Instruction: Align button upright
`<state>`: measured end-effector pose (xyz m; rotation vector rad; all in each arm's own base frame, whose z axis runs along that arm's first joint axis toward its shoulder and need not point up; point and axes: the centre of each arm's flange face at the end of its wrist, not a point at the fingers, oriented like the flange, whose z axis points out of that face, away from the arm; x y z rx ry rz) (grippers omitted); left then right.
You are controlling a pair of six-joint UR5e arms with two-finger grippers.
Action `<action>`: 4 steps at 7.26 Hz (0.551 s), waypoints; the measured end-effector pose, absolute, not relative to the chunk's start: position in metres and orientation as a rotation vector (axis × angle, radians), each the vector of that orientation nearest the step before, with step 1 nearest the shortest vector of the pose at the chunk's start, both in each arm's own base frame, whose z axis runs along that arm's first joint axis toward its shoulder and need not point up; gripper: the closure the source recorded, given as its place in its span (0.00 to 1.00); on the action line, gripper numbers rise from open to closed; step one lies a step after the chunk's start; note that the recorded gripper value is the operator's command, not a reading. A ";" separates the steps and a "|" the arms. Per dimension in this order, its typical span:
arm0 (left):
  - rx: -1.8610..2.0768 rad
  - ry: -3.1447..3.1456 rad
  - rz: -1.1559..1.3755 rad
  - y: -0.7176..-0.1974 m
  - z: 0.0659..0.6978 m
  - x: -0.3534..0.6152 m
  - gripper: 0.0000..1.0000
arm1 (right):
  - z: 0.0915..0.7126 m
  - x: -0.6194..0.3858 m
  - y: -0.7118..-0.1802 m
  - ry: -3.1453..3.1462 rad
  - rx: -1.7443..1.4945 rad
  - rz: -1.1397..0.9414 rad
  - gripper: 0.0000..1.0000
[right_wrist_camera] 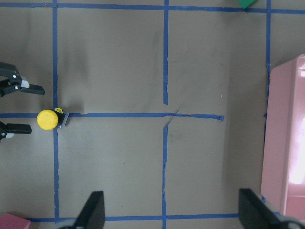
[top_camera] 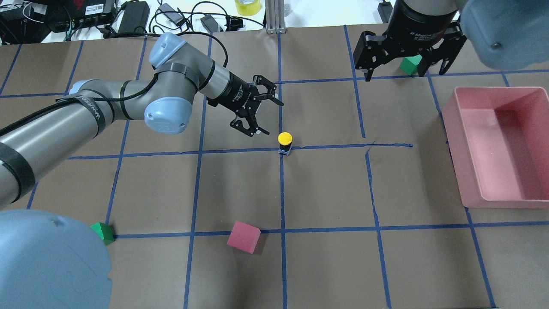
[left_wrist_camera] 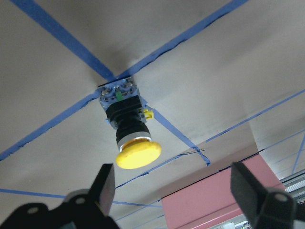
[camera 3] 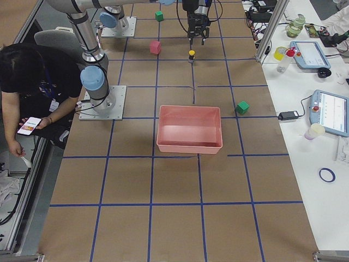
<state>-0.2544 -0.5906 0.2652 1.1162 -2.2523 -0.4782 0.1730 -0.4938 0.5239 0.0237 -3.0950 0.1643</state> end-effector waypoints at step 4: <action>0.859 -2.407 -0.254 -0.535 0.446 -0.272 0.04 | 0.520 0.174 -0.494 -3.133 0.026 0.156 0.03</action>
